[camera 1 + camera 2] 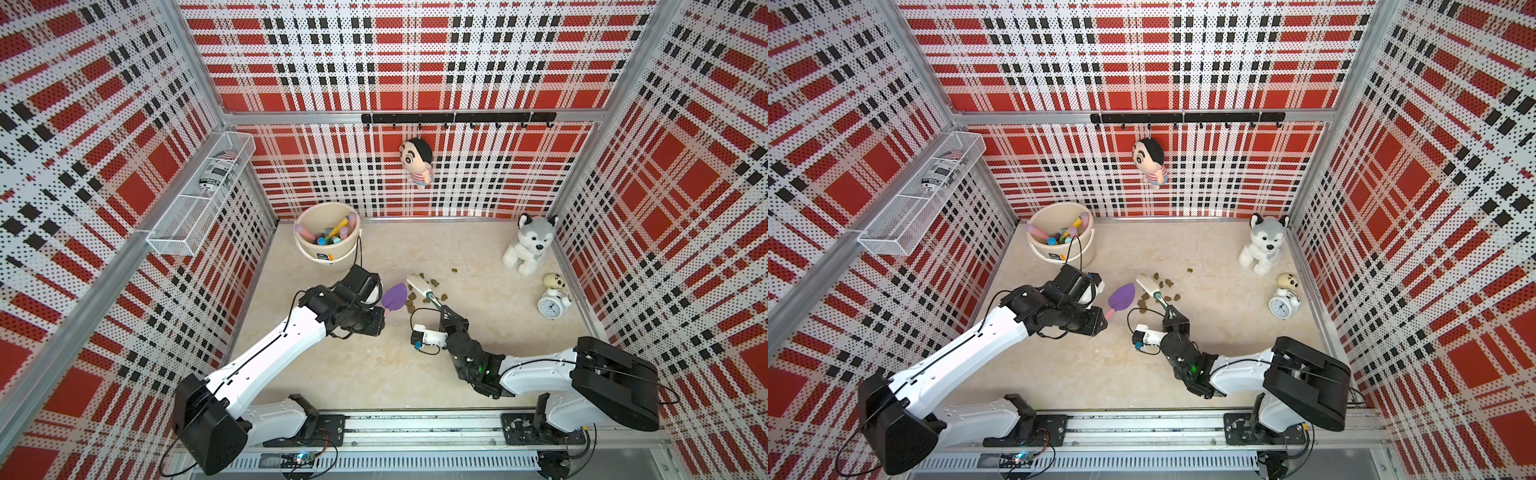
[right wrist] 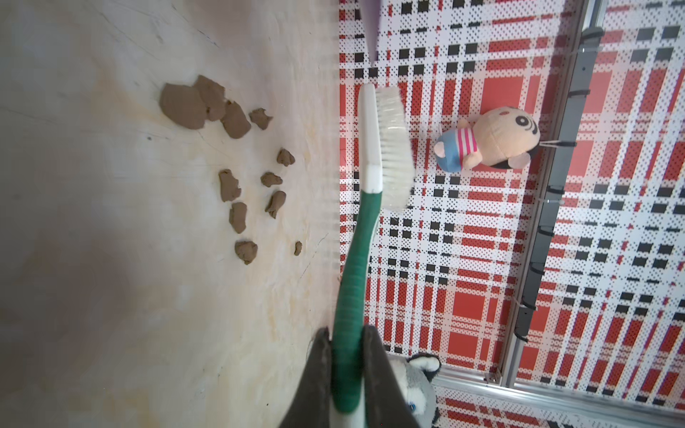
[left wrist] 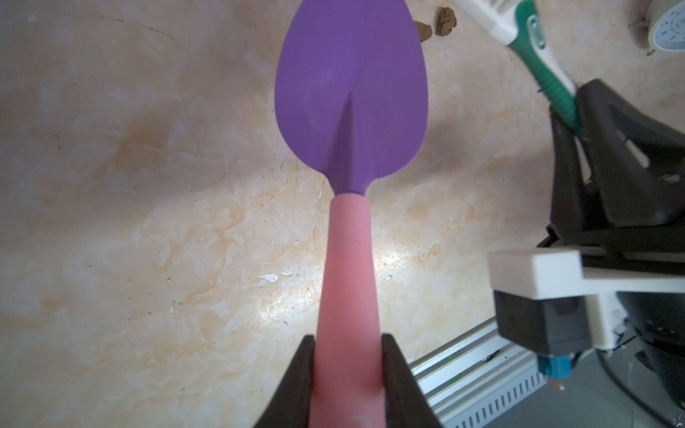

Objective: Brush the soil off the hand trowel and place it into the bucket
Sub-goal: Brush off the soil from the hand trowel.

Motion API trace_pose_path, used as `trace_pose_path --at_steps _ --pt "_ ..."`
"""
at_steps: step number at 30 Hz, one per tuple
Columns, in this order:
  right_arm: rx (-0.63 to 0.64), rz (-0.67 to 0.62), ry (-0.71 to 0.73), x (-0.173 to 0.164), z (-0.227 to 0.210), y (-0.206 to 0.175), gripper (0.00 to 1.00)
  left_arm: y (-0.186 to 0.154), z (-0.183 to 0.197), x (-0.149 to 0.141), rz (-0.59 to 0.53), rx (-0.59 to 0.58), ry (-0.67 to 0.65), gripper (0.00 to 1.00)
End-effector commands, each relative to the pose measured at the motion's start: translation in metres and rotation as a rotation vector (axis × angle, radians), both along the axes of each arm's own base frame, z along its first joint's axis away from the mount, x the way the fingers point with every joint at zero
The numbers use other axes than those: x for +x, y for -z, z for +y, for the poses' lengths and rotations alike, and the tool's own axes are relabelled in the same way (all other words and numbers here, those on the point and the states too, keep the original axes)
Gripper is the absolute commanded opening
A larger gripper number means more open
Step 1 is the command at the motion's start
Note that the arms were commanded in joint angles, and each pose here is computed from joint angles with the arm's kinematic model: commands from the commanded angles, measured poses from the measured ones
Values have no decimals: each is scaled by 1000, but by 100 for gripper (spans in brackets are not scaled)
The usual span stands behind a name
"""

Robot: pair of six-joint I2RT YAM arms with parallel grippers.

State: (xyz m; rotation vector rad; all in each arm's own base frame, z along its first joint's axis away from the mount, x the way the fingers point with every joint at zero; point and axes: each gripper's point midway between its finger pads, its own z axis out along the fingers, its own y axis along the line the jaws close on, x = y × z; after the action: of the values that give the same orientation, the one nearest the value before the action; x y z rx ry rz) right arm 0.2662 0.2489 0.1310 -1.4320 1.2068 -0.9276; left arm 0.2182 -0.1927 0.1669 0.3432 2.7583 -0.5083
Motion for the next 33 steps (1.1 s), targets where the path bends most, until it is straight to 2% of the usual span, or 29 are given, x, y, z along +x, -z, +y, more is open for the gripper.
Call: trace_pose_path --at_steps 1,8,15,25,29,33 --pt "-8 -26 -35 -12 15 4 0 -16 -7 2 -34 -57 16 0" --pt "1 -52 -177 -31 57 -13 0 -11 -10 5 -39 -58 10 0" --pt "5 -72 -219 -37 66 -27 0 -2 -1 8 -51 -10 -3 0" --pt "23 -56 -91 1 27 -22 0 -6 4 2 -57 -25 -10 0" --pt "91 -46 -35 11 10 -23 0 -5 8 0 -65 -18 -11 0" --pt "223 63 28 12 7 -17 0 -2 18 5 -104 27 -36 0"
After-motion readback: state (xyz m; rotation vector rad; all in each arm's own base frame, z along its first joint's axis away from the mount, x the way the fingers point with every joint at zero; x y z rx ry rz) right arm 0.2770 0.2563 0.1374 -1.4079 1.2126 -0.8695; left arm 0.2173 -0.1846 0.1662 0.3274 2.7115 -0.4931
